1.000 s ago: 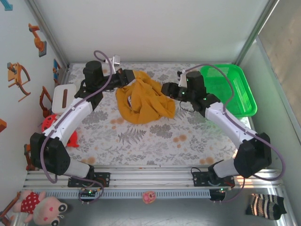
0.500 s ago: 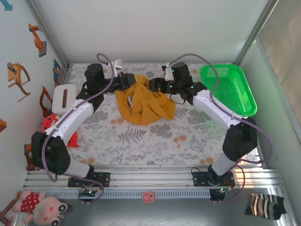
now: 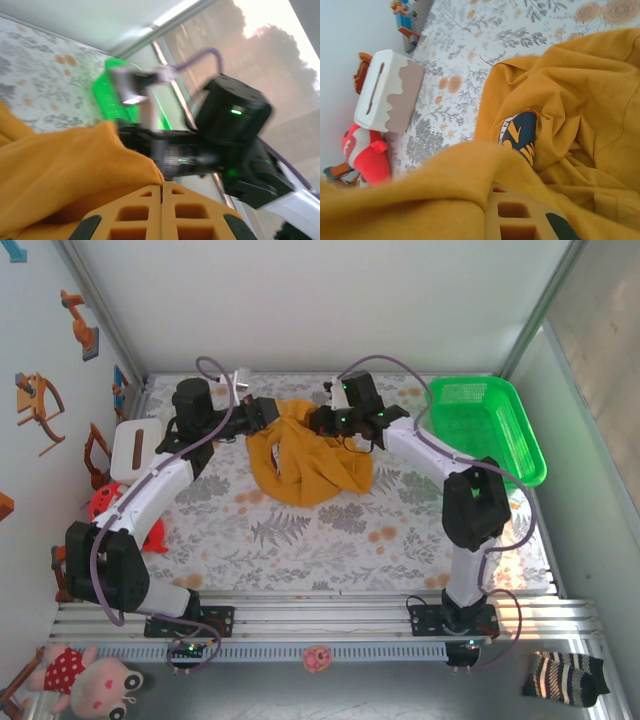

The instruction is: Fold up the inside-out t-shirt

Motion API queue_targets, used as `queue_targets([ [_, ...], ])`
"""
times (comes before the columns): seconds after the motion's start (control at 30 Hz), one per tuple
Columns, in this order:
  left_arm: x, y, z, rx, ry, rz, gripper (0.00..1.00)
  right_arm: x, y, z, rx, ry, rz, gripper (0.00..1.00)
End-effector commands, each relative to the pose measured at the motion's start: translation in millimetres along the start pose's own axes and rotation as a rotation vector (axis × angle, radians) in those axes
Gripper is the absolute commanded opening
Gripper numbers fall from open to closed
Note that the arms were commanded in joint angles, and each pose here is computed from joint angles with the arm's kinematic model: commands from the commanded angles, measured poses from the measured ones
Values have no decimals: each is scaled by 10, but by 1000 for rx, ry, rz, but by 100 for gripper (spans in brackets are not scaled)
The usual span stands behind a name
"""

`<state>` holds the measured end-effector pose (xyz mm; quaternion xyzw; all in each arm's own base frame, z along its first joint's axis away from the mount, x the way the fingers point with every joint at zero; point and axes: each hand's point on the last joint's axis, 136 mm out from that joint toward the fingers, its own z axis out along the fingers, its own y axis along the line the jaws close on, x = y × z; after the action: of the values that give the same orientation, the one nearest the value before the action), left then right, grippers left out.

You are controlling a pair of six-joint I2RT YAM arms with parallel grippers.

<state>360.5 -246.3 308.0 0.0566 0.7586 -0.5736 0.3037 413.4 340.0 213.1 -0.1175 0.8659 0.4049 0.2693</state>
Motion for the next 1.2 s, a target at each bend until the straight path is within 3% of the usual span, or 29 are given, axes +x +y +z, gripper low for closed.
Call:
queue_targets([
  [0.0,-75,232,-146,-72,-42,-10,0,-200,558,-651,-155,-98,-70,0],
  [0.2,-154,693,-169,-195,-60,-60,0,68,980,-1119,-338,-88,-123,0],
  [0.4,-212,844,-56,-211,-47,-82,0,77,1008,-1072,-434,-112,-87,0],
  [0.43,-203,826,-40,-203,-42,-84,7,52,988,-1047,-442,-122,-77,0],
  [0.5,-186,738,-25,-181,-42,-77,37,-4,938,-986,-463,-140,-41,0],
  [0.6,-104,615,-39,-174,-45,-75,59,-39,867,-901,-475,-150,-3,0],
  [0.67,-56,546,-91,-191,-68,-78,68,-38,829,-858,-477,-149,17,0],
  [0.8,131,486,-108,-239,-88,-139,72,10,770,-809,-471,-143,38,0],
  [1.03,571,689,-26,-386,-102,-334,76,76,697,-796,-449,-139,59,0],
  [1.17,626,748,53,-410,-99,-386,77,101,674,-784,-444,-134,66,0],
])
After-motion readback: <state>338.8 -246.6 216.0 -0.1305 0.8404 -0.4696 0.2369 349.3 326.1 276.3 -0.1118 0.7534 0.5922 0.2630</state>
